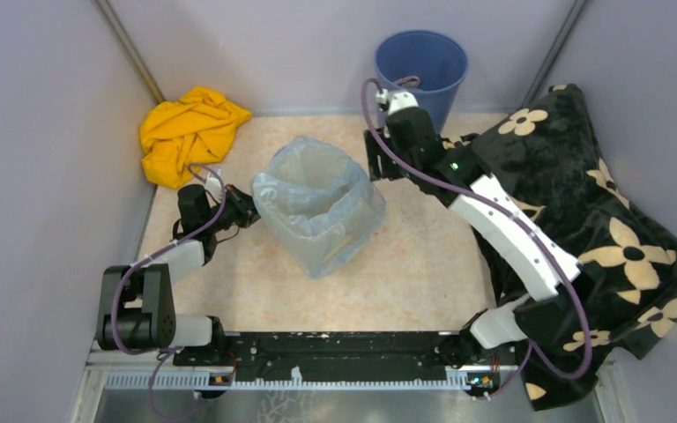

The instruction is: Put the trash bags into the trash bin

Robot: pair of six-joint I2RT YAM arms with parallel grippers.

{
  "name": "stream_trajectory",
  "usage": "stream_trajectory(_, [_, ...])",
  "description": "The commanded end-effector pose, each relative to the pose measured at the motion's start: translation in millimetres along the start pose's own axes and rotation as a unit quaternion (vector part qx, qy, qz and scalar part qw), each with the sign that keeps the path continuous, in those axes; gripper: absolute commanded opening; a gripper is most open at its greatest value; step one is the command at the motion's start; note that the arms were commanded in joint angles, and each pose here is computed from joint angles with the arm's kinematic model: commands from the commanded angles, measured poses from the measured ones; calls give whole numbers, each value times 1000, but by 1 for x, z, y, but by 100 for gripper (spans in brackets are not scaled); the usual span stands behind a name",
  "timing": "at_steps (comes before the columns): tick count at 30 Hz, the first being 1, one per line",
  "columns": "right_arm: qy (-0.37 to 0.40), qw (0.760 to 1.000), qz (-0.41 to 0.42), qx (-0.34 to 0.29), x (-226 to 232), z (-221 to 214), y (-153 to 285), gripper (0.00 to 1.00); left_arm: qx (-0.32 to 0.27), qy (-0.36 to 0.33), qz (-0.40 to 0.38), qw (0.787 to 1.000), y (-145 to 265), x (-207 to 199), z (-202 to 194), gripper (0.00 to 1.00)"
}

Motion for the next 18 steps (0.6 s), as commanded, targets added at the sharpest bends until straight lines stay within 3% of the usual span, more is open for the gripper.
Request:
stream_trajectory(1, [-71, 994, -37, -76, -20, -9, 44, 65, -7, -23, 2, 1000, 2, -1, 0, 2])
stream_trajectory(4, [-84, 993, -31, -83, -24, -27, 60, 63, -11, -22, 4, 1000, 1, 1, 1, 2])
stream_trajectory(11, [-123, 990, 65, -19, 8, -86, 49, 59, -38, -33, 19, 999, -1, -2, 13, 3])
stream_trajectory(18, [-162, 980, 116, 0, 32, -121, 29, 57, -86, -50, 70, 993, 4, -1, 27, 12])
Point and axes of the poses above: each gripper's point midway between its finger pads, its own y axis back along the fingers, its own x axis along the line the jaws close on, z = x × y, the point moved 5 cm from there along y, back along the fingers, and after that the axes turned 9 degrees about y, right-handed, at the moved point
